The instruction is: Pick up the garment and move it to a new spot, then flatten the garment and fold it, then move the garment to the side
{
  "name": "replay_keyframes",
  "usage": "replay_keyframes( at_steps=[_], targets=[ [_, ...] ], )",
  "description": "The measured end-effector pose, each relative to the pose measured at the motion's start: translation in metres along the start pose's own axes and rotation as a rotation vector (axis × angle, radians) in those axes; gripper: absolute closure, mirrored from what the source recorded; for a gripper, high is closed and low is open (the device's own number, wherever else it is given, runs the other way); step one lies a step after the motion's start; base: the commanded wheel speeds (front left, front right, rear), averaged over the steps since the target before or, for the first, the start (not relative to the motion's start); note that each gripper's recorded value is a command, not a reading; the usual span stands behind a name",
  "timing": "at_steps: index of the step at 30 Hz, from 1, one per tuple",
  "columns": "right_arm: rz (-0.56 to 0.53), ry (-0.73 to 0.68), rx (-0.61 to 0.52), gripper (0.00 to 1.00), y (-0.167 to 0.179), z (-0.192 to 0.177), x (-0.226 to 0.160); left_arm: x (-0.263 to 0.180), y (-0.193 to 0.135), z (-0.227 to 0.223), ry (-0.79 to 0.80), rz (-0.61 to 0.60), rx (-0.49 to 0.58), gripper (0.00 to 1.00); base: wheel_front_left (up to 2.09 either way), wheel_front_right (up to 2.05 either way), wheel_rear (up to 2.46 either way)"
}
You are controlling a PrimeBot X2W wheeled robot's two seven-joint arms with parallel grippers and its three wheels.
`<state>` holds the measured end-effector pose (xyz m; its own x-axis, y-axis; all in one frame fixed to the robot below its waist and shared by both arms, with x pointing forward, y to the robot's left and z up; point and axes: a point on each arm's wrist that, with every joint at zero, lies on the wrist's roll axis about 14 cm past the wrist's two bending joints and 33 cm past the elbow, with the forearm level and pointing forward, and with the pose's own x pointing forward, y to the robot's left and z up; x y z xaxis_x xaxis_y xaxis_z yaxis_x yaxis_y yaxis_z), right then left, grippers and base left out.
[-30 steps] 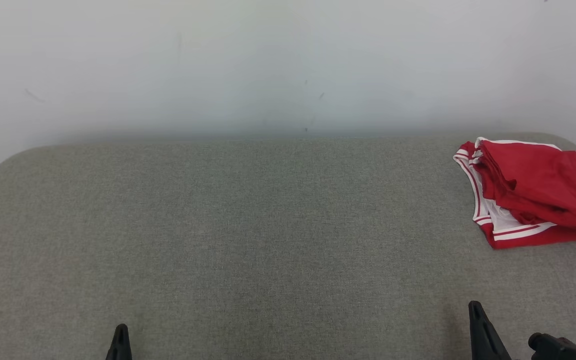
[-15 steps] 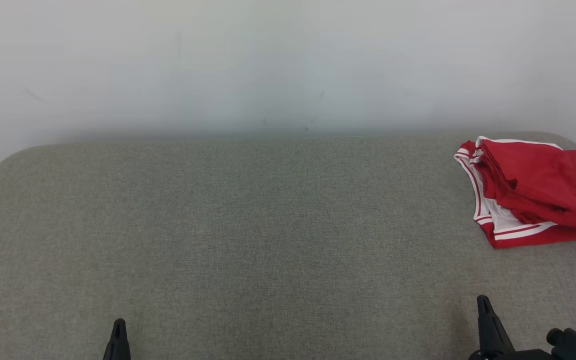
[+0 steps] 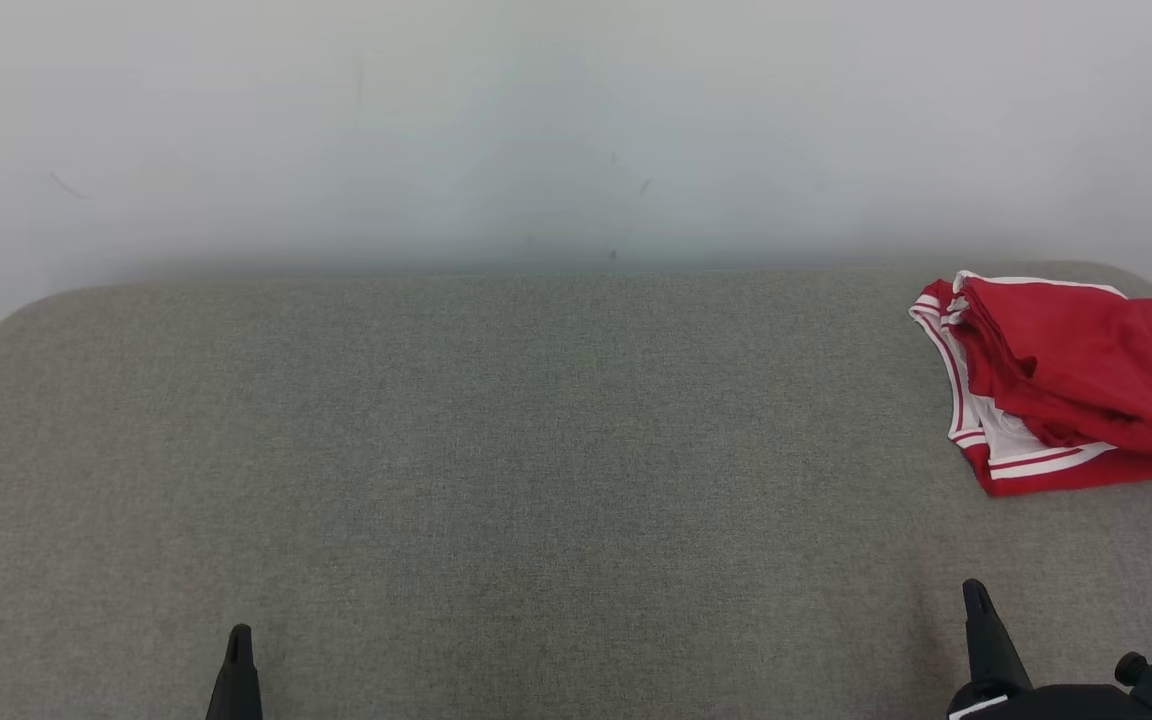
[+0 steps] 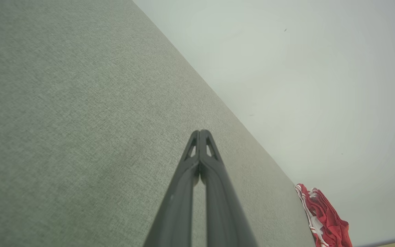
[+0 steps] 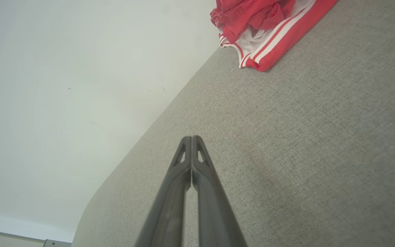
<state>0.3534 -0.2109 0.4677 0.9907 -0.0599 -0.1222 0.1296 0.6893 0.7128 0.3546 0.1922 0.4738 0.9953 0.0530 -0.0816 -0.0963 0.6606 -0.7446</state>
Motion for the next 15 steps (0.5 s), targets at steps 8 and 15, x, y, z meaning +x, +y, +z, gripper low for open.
replay_keyframes(
  at_steps=[8, 15],
  targets=[
    [0.005, -0.004, 0.106, 1.0, 0.0022, 0.0044, 0.0037, 0.0038, -0.0036, 0.0016, 0.002, -0.005, -0.101, 1.0, 0.0, 0.0, 0.0],
    [0.006, 0.001, 0.187, 1.0, 0.0025, 0.0056, 0.005, 0.0056, -0.006, 0.0019, 0.007, -0.012, -0.178, 1.0, 0.0, 0.0, 0.0]
  ],
)
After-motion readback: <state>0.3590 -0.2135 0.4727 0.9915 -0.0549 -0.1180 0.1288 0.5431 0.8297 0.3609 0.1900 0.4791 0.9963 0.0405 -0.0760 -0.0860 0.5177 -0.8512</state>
